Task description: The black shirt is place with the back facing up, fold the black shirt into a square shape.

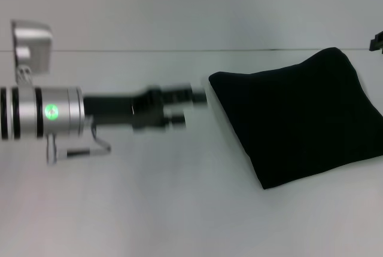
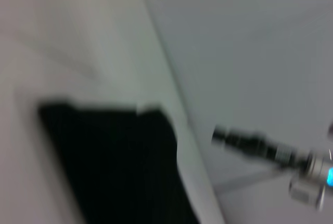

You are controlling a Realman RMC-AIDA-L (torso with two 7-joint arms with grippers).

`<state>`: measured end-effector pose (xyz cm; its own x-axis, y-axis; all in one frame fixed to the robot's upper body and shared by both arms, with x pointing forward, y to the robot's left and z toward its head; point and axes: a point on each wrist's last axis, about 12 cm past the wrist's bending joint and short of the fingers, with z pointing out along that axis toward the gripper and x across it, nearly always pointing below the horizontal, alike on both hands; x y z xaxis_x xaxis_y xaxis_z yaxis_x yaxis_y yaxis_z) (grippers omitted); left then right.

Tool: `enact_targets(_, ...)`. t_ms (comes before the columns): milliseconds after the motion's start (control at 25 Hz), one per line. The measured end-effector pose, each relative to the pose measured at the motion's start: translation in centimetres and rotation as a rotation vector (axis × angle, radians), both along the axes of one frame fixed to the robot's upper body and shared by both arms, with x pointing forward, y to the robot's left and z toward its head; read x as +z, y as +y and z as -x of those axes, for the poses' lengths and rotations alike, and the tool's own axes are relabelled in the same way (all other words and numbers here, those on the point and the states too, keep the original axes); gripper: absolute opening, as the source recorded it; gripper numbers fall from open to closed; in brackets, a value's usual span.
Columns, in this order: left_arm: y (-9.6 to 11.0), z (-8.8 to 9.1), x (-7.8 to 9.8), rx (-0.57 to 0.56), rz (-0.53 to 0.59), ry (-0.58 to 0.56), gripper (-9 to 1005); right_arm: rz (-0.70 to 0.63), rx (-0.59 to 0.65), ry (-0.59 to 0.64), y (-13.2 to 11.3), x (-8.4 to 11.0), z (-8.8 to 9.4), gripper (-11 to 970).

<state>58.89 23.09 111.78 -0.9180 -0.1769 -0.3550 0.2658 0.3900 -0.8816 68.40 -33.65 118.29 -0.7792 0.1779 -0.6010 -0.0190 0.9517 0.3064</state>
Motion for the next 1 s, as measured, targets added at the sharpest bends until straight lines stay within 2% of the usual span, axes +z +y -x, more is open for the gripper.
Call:
enact_targets(80, -0.7, 1.1, -0.8, -0.07, -0.013, 0.081, 948, -0.071, 0.037, 0.012, -0.6, 0.9, 0.5, 281)
enact_targets(200, -2.7, 2.2, -2.3, -0.104, -0.002, 0.176, 948, -0.097, 0.046, 0.011, -0.8, 1.3, 0.7, 318)
enact_targets(320, -4.8, 2.3, -3.8, -0.081, -0.022, 0.23, 947, -0.115, 0.049, 0.009, -0.9, 1.6, 0.8, 355)
enact_targets(360, -5.3, 2.3, -4.2, -0.072, -0.04, 0.23, 947, -0.115, 0.05, 0.009, -0.9, 1.6, 0.8, 405)
enact_targets(440, -6.2, 2.2, -4.8, -0.064, -0.054, 0.194, 947, -0.113, 0.055, 0.004, -0.6, 1.6, 0.7, 506)
enact_targets(520, -7.0, 2.2, -5.1, -0.082, -0.034, 0.1, 947, -0.111, 0.057, -0.002, -0.5, 1.6, 0.6, 607)
enact_targets(640, -7.0, 2.3, -5.5, -0.092, -0.023, -0.096, 947, -0.116, 0.057, -0.005, -0.5, 1.6, 0.5, 661)
enact_targets(720, -6.8, 2.2, -5.4, -0.103, -0.039, -0.132, 947, -0.117, 0.058, -0.005, -0.5, 1.6, 0.5, 697)
enact_targets(840, -6.9, 2.0, -5.2, -0.131, -0.071, -0.048, 946, -0.122, 0.057, -0.003, -0.4, 1.7, 0.6, 715)
enact_targets(1000, -8.0, 1.6, -5.4, -0.066, -0.081, 0.129, 946, -0.125, 0.056, -0.004, -0.4, 1.7, 0.6, 715)
